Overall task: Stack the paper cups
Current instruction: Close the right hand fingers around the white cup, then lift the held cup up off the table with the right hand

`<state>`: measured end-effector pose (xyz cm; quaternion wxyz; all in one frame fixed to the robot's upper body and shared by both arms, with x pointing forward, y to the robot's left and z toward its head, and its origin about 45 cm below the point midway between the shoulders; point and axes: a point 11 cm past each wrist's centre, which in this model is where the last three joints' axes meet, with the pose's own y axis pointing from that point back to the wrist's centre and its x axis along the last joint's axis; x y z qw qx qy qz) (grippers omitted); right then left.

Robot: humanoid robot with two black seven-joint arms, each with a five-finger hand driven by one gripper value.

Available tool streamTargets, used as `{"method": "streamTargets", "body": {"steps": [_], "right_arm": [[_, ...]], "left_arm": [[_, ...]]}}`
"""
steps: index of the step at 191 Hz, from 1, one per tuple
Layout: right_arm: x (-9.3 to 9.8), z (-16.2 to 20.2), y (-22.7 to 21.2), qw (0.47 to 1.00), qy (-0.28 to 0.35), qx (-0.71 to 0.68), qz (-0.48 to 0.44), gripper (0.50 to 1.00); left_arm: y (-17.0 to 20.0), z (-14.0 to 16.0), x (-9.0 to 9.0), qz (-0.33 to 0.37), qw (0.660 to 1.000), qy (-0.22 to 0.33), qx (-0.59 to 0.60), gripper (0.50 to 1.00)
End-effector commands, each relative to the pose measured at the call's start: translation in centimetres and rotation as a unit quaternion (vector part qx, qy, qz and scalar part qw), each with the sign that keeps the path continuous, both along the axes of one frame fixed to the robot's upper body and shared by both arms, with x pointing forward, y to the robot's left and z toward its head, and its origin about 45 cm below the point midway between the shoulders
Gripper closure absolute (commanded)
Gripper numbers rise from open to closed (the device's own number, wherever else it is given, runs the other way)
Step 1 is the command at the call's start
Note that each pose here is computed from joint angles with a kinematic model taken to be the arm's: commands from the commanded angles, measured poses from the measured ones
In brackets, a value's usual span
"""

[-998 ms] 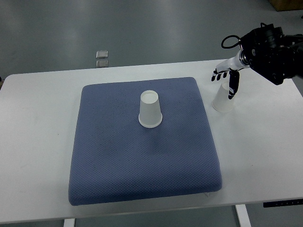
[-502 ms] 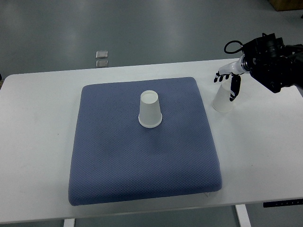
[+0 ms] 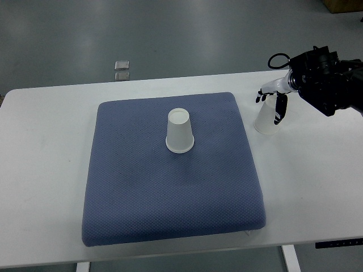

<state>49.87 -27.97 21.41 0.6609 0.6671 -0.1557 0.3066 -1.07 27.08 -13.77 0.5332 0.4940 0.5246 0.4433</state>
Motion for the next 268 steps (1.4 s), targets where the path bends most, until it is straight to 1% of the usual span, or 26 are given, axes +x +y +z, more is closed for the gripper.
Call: {"method": "streamTargets", "body": {"steps": [1,6,9,16,17,18,19,20,21,22,23,25,35,45,70,89,108,110,135,143,156,158,173,203,245,268], "right_arm": [[0.0,-0.4,-0.1,1.0,-0.008,0.0,0.001,0.705],[-0.1,-0.5,-0.3,1.0,-0.009,0.0,0.001,0.72],[-0.1,-0.6,-0.5,1.0,-0.013,-0.001,-0.001,0.746],[0.0,-0.6,-0.7,1.0,-0.017,-0.003,-0.004,0.783],[0.1,-0.6,-0.8,1.0,-0.018,-0.003,-0.006,0.799],[0.1,-0.6,-0.8,1.0,-0.018,-0.003,-0.006,0.799],[0.1,-0.5,-1.0,1.0,-0.019,-0.005,-0.007,0.817],[0.1,-0.5,-1.0,1.0,-0.019,-0.005,-0.007,0.818],[0.1,-0.5,-1.1,1.0,-0.02,-0.006,-0.008,0.836],[0.1,-0.5,-1.1,1.0,-0.02,-0.006,-0.008,0.836],[0.1,-0.6,-1.1,1.0,-0.019,-0.006,-0.009,0.854],[0.1,-0.6,-1.3,1.0,-0.021,-0.007,-0.011,0.867],[0.2,-0.7,-1.2,1.0,-0.024,-0.008,-0.012,0.901],[0.2,-0.8,-0.9,1.0,-0.024,-0.009,-0.011,0.92],[0.3,-0.2,-0.8,1.0,-0.013,-0.012,-0.012,0.926],[1.2,2.9,-0.2,1.0,-0.007,-0.014,-0.01,0.924],[2.5,8.3,0.3,1.0,-0.012,-0.026,-0.011,0.922],[2.5,8.4,0.3,1.0,-0.012,-0.026,-0.011,0.922],[4.2,17.9,1.5,0.995,-0.093,-0.023,0.003,0.912],[4.4,19.9,1.9,0.994,-0.11,-0.02,0.008,0.91],[4.5,24.7,3.0,0.988,-0.149,-0.019,0.018,0.904],[4.5,24.7,3.0,0.988,-0.15,-0.019,0.018,0.904],[4.2,29.0,3.0,0.982,-0.187,-0.014,0.018,0.904],[3.4,31.7,3.5,0.979,-0.201,-0.012,0.031,0.901],[2.7,32.0,5.6,0.98,-0.191,-0.005,0.062,0.901],[1.6,31.4,9.4,0.98,-0.17,0.001,0.108,0.904]], "left_arm": [[0.1,0.0,0.0,0.0,1.0,0.0,0.002,0.5],[0.1,0.0,0.0,0.0,1.0,0.0,0.001,0.5],[0.1,0.0,0.0,0.0,1.0,0.0,0.002,0.5],[0.1,0.0,-0.1,0.0,1.0,0.001,0.001,0.5],[0.1,0.0,-0.1,0.0,1.0,0.001,0.001,0.5],[0.1,0.0,-0.1,0.0,1.0,0.001,0.001,0.5],[0.1,0.0,0.0,0.0,1.0,0.0,0.002,0.5],[0.1,0.0,0.0,0.0,1.0,0.0,0.002,0.5],[0.1,0.0,-0.1,0.0,1.0,0.001,0.002,0.5],[0.1,0.0,-0.1,0.0,1.0,0.001,0.002,0.5],[0.1,0.0,-0.1,0.0,1.0,0.001,0.001,0.5],[0.1,0.0,-0.1,0.0,1.0,0.001,0.002,0.5],[0.1,0.0,-0.1,0.0,1.0,0.001,0.001,0.5],[0.1,0.0,-0.1,0.002,1.0,0.001,0.002,0.5],[0.1,0.0,-0.1,0.001,1.0,0.001,0.001,0.5],[0.1,0.0,-0.1,0.0,1.0,0.001,0.002,0.5],[0.0,0.0,0.0,0.0,1.0,0.0,0.0,0.5],[0.0,0.0,0.0,0.0,1.0,0.0,0.0,0.5],[0.0,0.0,0.0,0.001,1.0,0.0,-0.001,0.5],[0.0,0.0,0.0,0.001,1.0,0.0,-0.001,0.5],[0.0,0.0,0.0,0.001,1.0,0.0,0.0,0.5],[0.0,0.0,0.0,0.001,1.0,0.0,0.0,0.5],[-0.1,0.0,0.0,0.001,1.0,0.0,-0.001,0.5],[0.0,0.0,0.0,0.002,1.0,0.0,-0.001,0.5],[0.0,0.0,0.0,0.002,1.0,0.0,0.0,0.5],[0.1,0.0,0.0,0.002,1.0,0.0,0.001,0.5]]}}
